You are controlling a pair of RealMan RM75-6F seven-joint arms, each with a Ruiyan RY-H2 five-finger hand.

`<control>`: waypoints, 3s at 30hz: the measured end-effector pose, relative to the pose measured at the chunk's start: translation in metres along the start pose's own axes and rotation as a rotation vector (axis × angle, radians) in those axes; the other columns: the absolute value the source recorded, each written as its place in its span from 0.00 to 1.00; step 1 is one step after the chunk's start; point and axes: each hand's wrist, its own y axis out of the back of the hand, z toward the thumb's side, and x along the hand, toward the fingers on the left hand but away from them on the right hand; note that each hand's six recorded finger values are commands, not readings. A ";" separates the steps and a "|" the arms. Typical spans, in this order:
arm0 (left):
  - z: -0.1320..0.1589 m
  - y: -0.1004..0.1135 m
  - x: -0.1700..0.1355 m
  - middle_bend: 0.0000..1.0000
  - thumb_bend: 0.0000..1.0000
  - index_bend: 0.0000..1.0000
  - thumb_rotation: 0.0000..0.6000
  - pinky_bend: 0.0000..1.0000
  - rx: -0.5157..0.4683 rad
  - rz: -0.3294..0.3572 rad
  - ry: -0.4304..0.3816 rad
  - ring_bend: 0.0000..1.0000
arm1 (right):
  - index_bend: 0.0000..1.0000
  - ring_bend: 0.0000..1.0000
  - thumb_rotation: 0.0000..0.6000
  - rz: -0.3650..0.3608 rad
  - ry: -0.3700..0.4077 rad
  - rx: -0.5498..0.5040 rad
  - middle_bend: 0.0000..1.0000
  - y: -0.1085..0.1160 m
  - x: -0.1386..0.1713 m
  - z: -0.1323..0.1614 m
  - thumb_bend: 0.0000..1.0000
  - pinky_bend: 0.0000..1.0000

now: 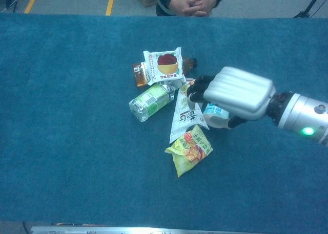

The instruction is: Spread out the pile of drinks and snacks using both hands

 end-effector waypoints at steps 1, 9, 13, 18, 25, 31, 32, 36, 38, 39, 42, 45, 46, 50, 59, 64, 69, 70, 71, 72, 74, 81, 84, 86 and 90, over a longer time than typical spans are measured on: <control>0.001 0.000 0.000 0.19 0.35 0.15 1.00 0.15 0.000 -0.001 -0.002 0.14 | 0.31 0.23 1.00 0.000 -0.013 0.002 0.28 0.000 0.002 -0.007 0.27 0.52; 0.003 -0.003 0.001 0.19 0.35 0.15 1.00 0.15 0.000 -0.008 -0.002 0.14 | 0.25 0.23 1.00 0.057 -0.080 0.035 0.27 -0.014 0.007 -0.044 0.00 0.49; 0.003 -0.002 0.000 0.19 0.35 0.15 1.00 0.15 0.001 -0.007 0.003 0.14 | 0.25 0.23 1.00 0.096 -0.084 0.060 0.27 -0.026 0.006 -0.051 0.00 0.49; 0.002 -0.003 0.000 0.19 0.35 0.15 1.00 0.15 0.001 -0.011 0.007 0.14 | 0.25 0.23 1.00 0.121 -0.100 0.084 0.27 -0.036 0.007 -0.060 0.00 0.49; 0.006 -0.007 0.003 0.19 0.35 0.15 1.00 0.15 -0.002 -0.018 -0.006 0.14 | 0.25 0.23 1.00 0.140 -0.116 0.094 0.27 -0.045 0.004 -0.068 0.00 0.49; 0.005 -0.006 0.003 0.19 0.35 0.15 1.00 0.15 0.000 -0.015 0.000 0.14 | 0.25 0.23 1.00 0.132 -0.116 0.094 0.27 -0.047 -0.008 -0.068 0.00 0.48; 0.004 -0.006 0.003 0.19 0.35 0.15 1.00 0.15 0.000 -0.015 0.001 0.14 | 0.25 0.23 1.00 0.130 -0.115 0.094 0.27 -0.046 -0.010 -0.068 0.00 0.48; 0.003 -0.006 0.003 0.19 0.35 0.15 1.00 0.15 -0.002 -0.016 0.006 0.14 | 0.25 0.23 1.00 0.135 -0.107 0.107 0.27 -0.047 -0.014 -0.066 0.00 0.47; 0.002 -0.007 0.003 0.19 0.35 0.15 1.00 0.15 -0.003 -0.018 0.007 0.14 | 0.25 0.23 1.00 0.141 -0.103 0.114 0.27 -0.049 -0.016 -0.065 0.00 0.47; 0.002 -0.007 0.003 0.19 0.35 0.15 1.00 0.15 -0.004 -0.019 0.007 0.14 | 0.25 0.23 1.00 0.145 -0.101 0.119 0.27 -0.050 -0.017 -0.064 0.00 0.47; 0.002 -0.007 0.003 0.19 0.35 0.15 1.00 0.15 -0.005 -0.018 0.007 0.14 | 0.25 0.23 1.00 0.152 -0.099 0.126 0.27 -0.052 -0.019 -0.063 0.00 0.47; 0.002 -0.008 0.003 0.19 0.35 0.15 1.00 0.15 -0.007 -0.018 0.004 0.14 | 0.25 0.23 1.00 0.162 -0.097 0.122 0.27 -0.056 -0.020 -0.061 0.00 0.47; 0.002 -0.008 0.004 0.19 0.35 0.15 1.00 0.15 -0.007 -0.019 0.002 0.14 | 0.25 0.23 1.00 0.165 -0.095 0.122 0.27 -0.057 -0.020 -0.060 0.00 0.47; 0.002 -0.008 0.003 0.19 0.35 0.15 1.00 0.15 -0.008 -0.020 0.003 0.14 | 0.25 0.23 1.00 0.187 -0.084 0.133 0.27 -0.064 -0.018 -0.056 0.00 0.47; 0.001 -0.010 0.004 0.19 0.35 0.15 1.00 0.15 -0.011 -0.023 0.002 0.14 | 0.50 0.35 1.00 0.183 -0.099 0.144 0.38 -0.073 -0.014 -0.052 0.00 0.55; 0.001 -0.011 0.003 0.19 0.35 0.15 1.00 0.15 -0.014 -0.025 0.003 0.14 | 0.61 0.45 1.00 0.180 -0.107 0.140 0.45 -0.076 -0.010 -0.051 0.00 0.65; 0.001 -0.011 0.003 0.19 0.35 0.15 1.00 0.15 -0.015 -0.024 0.001 0.14 | 0.67 0.49 1.00 0.187 -0.104 0.142 0.48 -0.079 -0.007 -0.049 0.00 0.70; 0.001 -0.011 0.003 0.19 0.35 0.15 1.00 0.15 -0.015 -0.023 0.000 0.14 | 0.67 0.50 1.00 0.186 -0.104 0.140 0.48 -0.079 -0.007 -0.049 0.00 0.70; 0.001 -0.010 0.002 0.19 0.35 0.15 1.00 0.15 -0.015 -0.023 0.000 0.14 | 0.67 0.51 1.00 0.185 -0.105 0.137 0.49 -0.078 -0.007 -0.049 0.00 0.71; 0.001 -0.010 0.002 0.19 0.35 0.15 1.00 0.15 -0.014 -0.022 0.000 0.14 | 0.67 0.52 1.00 0.179 -0.107 0.132 0.49 -0.077 -0.007 -0.049 0.00 0.72; 0.001 -0.009 0.002 0.19 0.35 0.15 1.00 0.15 -0.014 -0.021 0.001 0.14 | 0.68 0.54 1.00 0.169 -0.111 0.119 0.50 -0.074 -0.008 -0.049 0.00 0.75; 0.001 -0.010 0.002 0.19 0.35 0.15 1.00 0.15 -0.015 -0.023 -0.001 0.14 | 0.71 0.59 1.00 0.123 -0.123 0.069 0.52 -0.059 -0.007 -0.048 0.00 0.78; 0.002 -0.009 0.002 0.19 0.35 0.15 1.00 0.15 -0.014 -0.023 -0.002 0.14 | 0.71 0.59 1.00 0.116 -0.123 0.053 0.53 -0.057 -0.007 -0.047 0.00 0.79; 0.002 -0.009 0.002 0.19 0.35 0.15 1.00 0.15 -0.013 -0.022 -0.003 0.14 | 0.71 0.60 1.00 0.106 -0.123 0.034 0.53 -0.053 -0.007 -0.046 0.00 0.79; 0.001 -0.007 0.002 0.19 0.35 0.15 1.00 0.15 -0.011 -0.020 -0.002 0.14 | 0.71 0.60 1.00 0.059 -0.119 -0.034 0.53 -0.036 -0.009 -0.041 0.00 0.79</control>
